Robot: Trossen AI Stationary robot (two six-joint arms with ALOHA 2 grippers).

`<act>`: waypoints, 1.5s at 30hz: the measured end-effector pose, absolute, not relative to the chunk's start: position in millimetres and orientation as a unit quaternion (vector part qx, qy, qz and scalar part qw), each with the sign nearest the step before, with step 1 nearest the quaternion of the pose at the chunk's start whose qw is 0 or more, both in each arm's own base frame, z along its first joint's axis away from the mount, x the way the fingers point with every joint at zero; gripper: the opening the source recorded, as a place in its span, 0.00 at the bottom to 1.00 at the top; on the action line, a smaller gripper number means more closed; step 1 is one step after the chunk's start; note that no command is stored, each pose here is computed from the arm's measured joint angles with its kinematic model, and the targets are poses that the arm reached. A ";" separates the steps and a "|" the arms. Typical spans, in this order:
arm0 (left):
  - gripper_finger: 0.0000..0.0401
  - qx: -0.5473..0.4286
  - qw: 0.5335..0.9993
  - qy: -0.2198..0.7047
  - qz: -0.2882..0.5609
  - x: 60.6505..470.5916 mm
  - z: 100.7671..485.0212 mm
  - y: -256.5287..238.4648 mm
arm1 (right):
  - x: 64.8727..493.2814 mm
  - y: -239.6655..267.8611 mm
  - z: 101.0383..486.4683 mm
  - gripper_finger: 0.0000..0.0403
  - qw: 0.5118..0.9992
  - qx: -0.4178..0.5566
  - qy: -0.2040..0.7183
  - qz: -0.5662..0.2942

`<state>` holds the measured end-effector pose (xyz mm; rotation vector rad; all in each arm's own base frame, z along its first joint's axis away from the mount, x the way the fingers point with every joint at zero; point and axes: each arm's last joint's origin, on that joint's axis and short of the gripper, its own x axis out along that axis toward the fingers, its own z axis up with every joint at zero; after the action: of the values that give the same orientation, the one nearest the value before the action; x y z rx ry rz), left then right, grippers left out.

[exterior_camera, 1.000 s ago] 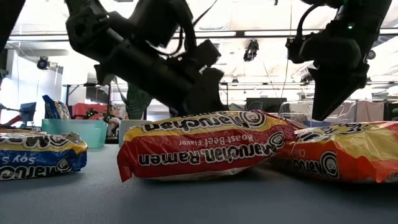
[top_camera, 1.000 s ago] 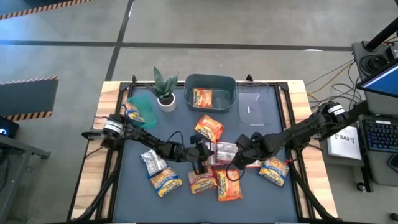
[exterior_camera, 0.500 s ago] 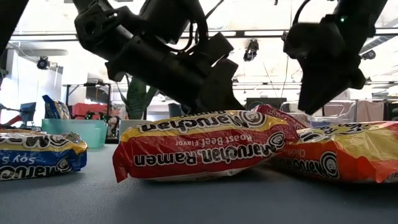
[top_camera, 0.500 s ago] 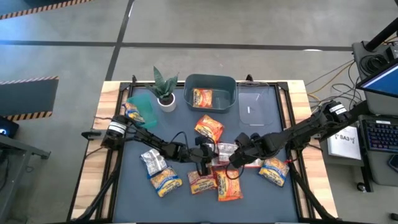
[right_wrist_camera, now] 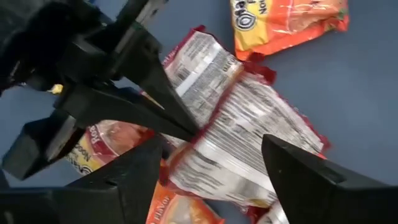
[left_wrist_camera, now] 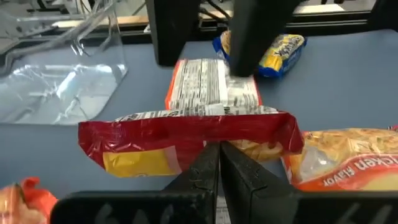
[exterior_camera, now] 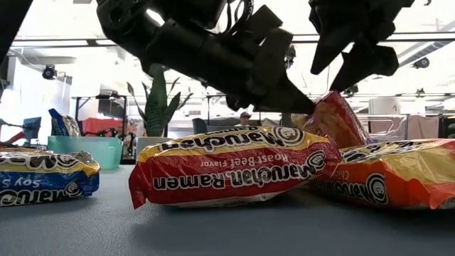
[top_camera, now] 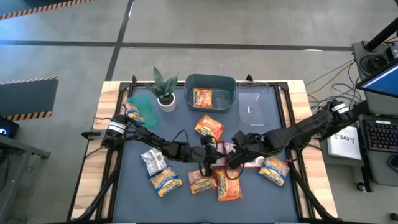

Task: Sort Maruchan noodles
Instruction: Put the red noodle pack into the transparent bin

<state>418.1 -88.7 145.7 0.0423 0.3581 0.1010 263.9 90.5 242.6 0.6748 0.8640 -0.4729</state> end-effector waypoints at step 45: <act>0.00 0.043 0.986 0.147 0.059 440.6 167.1 -68.5 | 262.8 84.6 215.7 0.48 0.762 0.291 0.490 -0.309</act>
<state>440.6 -68.5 167.1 0.0863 0.2949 0.1186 262.8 84.6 215.7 0.6321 1.0663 -0.6719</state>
